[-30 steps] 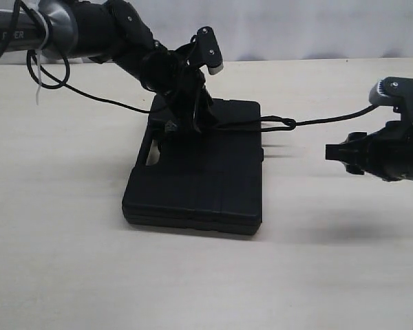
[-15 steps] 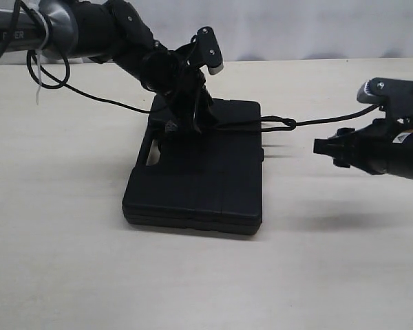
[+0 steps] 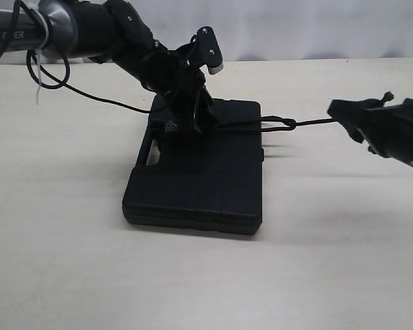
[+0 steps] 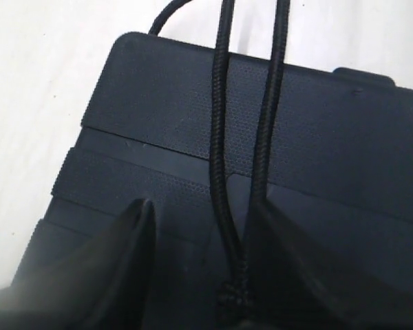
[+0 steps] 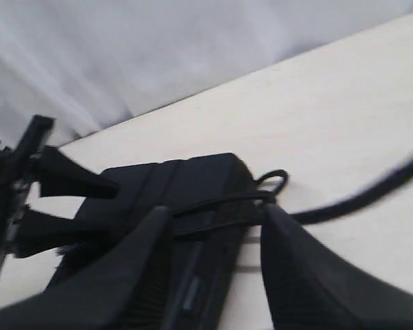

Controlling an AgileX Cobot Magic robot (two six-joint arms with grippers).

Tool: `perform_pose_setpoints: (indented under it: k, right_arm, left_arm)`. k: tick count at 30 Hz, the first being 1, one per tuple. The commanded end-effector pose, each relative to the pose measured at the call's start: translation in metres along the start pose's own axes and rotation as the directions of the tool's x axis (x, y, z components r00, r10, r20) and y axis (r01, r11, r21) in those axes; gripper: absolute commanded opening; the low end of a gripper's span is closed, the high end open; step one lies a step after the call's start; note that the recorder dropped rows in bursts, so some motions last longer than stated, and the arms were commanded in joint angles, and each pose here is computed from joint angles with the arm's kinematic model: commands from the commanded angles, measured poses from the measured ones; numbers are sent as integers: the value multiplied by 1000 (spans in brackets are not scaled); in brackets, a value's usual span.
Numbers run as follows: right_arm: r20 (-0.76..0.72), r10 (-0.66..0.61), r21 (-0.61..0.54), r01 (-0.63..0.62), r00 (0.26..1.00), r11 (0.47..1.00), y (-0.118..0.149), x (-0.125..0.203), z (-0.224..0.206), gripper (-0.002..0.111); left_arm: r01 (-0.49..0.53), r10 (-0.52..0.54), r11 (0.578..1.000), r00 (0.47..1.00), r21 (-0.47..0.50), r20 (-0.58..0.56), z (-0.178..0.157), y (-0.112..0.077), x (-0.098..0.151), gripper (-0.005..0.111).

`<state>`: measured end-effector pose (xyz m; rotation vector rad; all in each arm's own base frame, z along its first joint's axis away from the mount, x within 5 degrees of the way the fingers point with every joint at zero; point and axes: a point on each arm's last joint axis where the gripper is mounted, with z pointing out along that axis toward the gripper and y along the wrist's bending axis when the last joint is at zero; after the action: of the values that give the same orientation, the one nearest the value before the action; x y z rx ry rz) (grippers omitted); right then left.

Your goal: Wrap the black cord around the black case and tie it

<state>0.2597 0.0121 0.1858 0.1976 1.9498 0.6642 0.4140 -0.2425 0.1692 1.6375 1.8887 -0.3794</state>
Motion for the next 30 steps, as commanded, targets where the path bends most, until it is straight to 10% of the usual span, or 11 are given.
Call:
perform_pose_setpoints:
  k: [1, 10, 15, 21, 30]
  right_arm:
    - [-16, 92, 11, -92, 996, 996, -29, 8, -2, 39]
    - [-44, 128, -156, -134, 991, 979, -28, 14, 15, 62]
    - [-43, 129, -56, -131, 991, 990, -22, 18, 50, 62]
    - [45, 90, -49, -87, 995, 995, -22, 11, 85, 4]
    - [141, 54, -228, -20, 988, 973, 20, -15, 45, 4]
  left_arm:
    - [13, -14, 1000, 1000, 8, 6, 1, -1, -1, 42]
    - [13, -14, 1000, 1000, 10, 6, 1, -1, -1, 42]
    - [32, -33, 999, 999, 13, 22, 1, -2, -2, 42]
    - [30, -31, 999, 999, 13, 21, 1, -2, -2, 42]
    - [39, -39, 999, 999, 8, 36, 1, -1, -4, 42]
